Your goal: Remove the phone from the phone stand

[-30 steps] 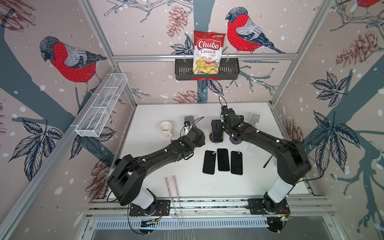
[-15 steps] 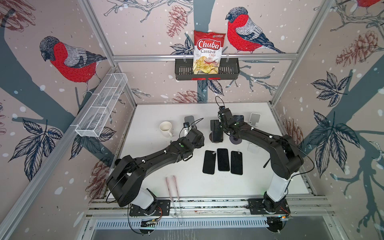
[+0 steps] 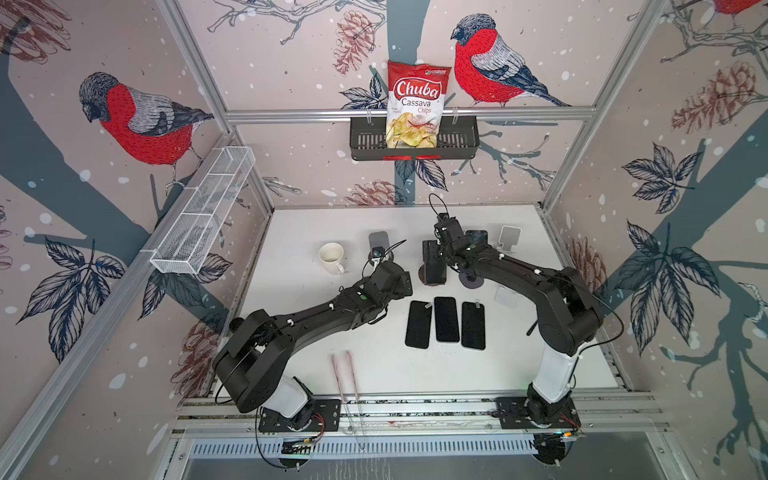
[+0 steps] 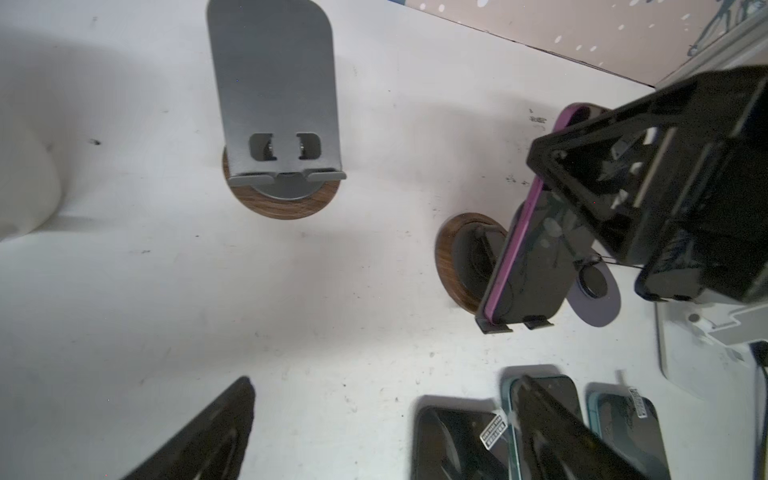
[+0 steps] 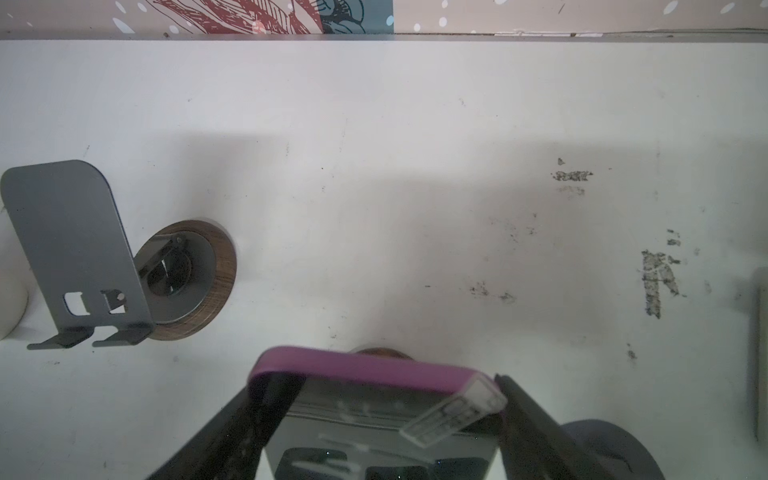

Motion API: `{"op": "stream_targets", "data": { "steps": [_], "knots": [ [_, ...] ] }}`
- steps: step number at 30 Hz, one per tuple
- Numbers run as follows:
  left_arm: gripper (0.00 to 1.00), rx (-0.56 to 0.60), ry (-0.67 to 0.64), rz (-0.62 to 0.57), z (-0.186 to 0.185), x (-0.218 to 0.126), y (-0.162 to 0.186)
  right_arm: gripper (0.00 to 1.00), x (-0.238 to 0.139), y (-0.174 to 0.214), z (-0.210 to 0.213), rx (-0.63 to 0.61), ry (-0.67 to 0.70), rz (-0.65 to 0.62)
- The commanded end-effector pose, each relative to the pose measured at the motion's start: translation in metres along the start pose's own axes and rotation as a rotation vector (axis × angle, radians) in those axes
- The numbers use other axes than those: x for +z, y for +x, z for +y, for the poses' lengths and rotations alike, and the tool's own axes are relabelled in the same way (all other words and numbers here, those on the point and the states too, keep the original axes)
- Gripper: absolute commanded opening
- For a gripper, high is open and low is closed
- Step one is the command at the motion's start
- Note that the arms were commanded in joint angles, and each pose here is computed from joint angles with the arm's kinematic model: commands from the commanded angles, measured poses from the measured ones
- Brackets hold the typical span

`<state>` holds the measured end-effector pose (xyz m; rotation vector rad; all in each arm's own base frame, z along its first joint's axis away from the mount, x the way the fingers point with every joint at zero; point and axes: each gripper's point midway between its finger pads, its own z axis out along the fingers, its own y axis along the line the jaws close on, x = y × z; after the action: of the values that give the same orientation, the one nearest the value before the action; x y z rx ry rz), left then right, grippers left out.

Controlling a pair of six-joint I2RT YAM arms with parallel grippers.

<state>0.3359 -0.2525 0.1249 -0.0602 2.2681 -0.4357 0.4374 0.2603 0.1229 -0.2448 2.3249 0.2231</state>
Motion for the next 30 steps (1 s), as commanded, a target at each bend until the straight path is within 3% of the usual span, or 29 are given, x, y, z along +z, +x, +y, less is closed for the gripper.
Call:
{"op": "stream_targets", "data": {
  "steps": [1,11,18,30],
  "knots": [
    [0.97,0.016,0.069,-0.015,-0.015,0.002,-0.006,0.8,0.001,-0.002,0.002,0.001,-0.002,-0.014],
    [0.97,0.023,0.086,-0.032,-0.016,0.001,-0.005,0.65,0.0,-0.002,0.002,0.0,0.001,-0.015],
    [0.97,0.06,0.153,-0.077,-0.022,-0.006,-0.008,0.63,-0.003,-0.005,0.004,0.007,-0.003,-0.015],
    [0.97,0.221,0.177,-0.184,-0.038,-0.02,-0.014,0.62,-0.017,-0.019,0.006,0.018,-0.014,-0.039]
  ]
}}
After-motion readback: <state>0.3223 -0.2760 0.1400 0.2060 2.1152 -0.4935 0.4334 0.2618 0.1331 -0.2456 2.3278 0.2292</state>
